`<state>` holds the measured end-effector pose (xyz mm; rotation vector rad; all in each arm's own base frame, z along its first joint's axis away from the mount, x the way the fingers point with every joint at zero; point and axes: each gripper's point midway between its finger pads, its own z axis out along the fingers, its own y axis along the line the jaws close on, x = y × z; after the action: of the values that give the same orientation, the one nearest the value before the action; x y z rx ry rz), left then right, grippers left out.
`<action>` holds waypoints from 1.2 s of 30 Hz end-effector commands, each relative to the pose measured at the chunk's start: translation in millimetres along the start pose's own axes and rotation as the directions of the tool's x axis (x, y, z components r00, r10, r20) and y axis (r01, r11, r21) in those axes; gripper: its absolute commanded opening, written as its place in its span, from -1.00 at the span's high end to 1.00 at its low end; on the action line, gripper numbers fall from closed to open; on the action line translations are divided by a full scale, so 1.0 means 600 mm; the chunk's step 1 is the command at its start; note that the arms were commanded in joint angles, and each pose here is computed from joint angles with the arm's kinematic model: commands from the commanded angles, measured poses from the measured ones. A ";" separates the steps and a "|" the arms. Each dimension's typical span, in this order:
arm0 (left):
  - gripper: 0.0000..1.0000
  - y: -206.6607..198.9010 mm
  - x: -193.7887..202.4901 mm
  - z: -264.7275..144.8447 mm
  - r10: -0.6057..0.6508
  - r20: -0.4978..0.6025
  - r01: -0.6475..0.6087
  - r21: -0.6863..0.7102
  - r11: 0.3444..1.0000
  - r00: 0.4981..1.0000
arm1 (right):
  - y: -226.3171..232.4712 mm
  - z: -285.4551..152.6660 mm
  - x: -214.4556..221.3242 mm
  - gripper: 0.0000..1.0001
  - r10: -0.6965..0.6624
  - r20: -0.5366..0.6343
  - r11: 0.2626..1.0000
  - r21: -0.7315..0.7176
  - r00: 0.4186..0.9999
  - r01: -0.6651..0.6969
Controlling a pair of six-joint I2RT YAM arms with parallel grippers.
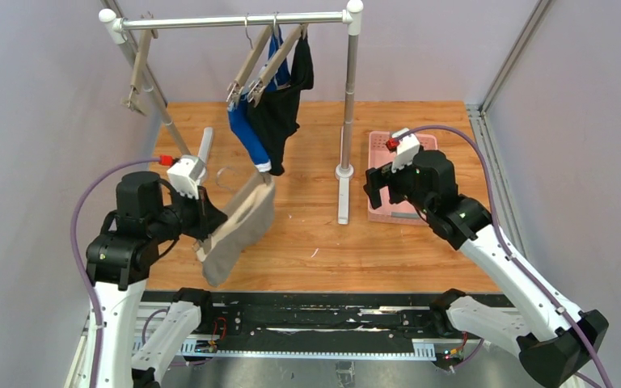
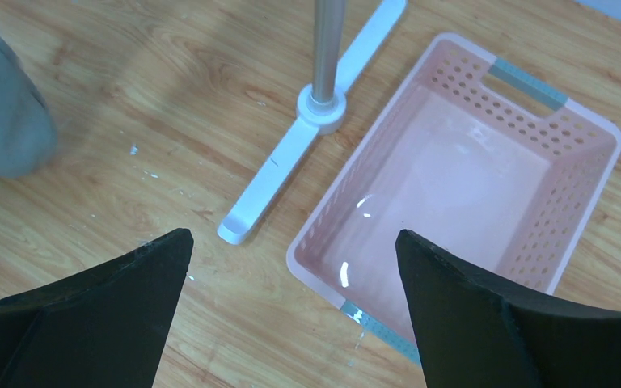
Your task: Remove the underwear clipped to the hanger
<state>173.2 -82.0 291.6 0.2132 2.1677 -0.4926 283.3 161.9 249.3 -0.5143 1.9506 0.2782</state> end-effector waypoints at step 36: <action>1.00 -0.205 -0.051 -0.011 0.284 0.230 -0.356 0.749 0.559 0.931 | 0.210 -0.129 -0.204 -0.99 0.188 0.281 0.378 -0.905 0.941 0.194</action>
<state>150.7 -186.6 335.0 0.9804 1.7262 -1.1995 217.7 261.6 375.4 -1.0609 1.3155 1.4109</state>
